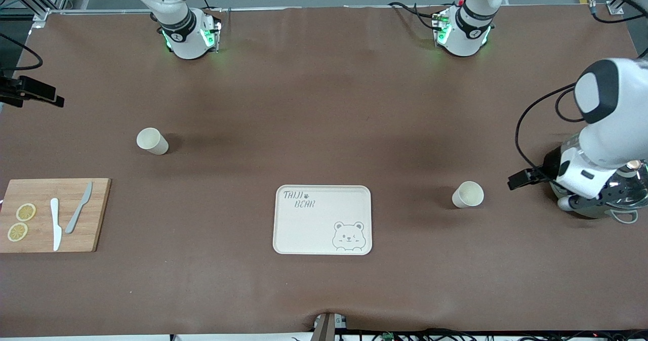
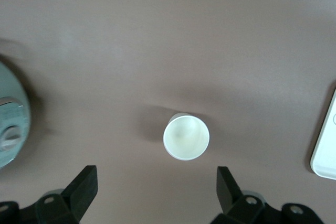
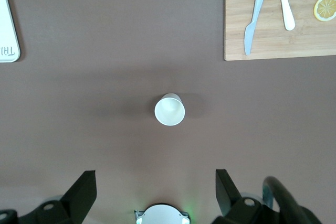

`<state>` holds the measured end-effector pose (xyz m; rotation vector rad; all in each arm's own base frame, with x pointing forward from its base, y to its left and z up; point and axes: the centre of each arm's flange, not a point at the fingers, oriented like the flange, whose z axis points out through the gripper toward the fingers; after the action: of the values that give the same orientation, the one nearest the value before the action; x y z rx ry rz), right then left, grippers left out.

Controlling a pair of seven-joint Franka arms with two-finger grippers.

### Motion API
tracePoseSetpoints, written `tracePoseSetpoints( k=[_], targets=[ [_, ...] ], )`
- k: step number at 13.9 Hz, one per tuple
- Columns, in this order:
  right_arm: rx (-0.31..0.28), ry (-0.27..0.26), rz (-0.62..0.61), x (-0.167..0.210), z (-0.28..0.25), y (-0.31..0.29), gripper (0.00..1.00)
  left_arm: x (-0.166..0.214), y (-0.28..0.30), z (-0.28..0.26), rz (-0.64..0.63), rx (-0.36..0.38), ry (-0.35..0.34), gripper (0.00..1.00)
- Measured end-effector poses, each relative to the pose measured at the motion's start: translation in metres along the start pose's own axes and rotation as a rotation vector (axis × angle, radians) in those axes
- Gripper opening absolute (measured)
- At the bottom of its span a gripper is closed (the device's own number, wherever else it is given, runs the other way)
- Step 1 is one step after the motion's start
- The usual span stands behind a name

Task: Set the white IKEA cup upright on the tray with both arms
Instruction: 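Reach the left gripper to the white cup while the right gripper moves out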

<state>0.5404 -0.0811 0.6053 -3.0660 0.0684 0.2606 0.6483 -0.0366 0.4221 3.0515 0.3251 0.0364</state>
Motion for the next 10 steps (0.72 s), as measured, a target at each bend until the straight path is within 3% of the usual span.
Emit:
tracePoseSetpoints(
  k=[5, 10],
  targets=[
    [0.008, -0.053, 0.017, 0.011, 0.021, 0.008, 1.00, 0.010, 0.019, 0.080, 0.021, -0.009, -0.034, 1.00],
    [0.042, -0.204, 0.084, 0.027, 0.071, 0.049, 1.00, 0.008, 0.011, 0.134, 0.009, 0.004, -0.113, 1.00]
  ],
)
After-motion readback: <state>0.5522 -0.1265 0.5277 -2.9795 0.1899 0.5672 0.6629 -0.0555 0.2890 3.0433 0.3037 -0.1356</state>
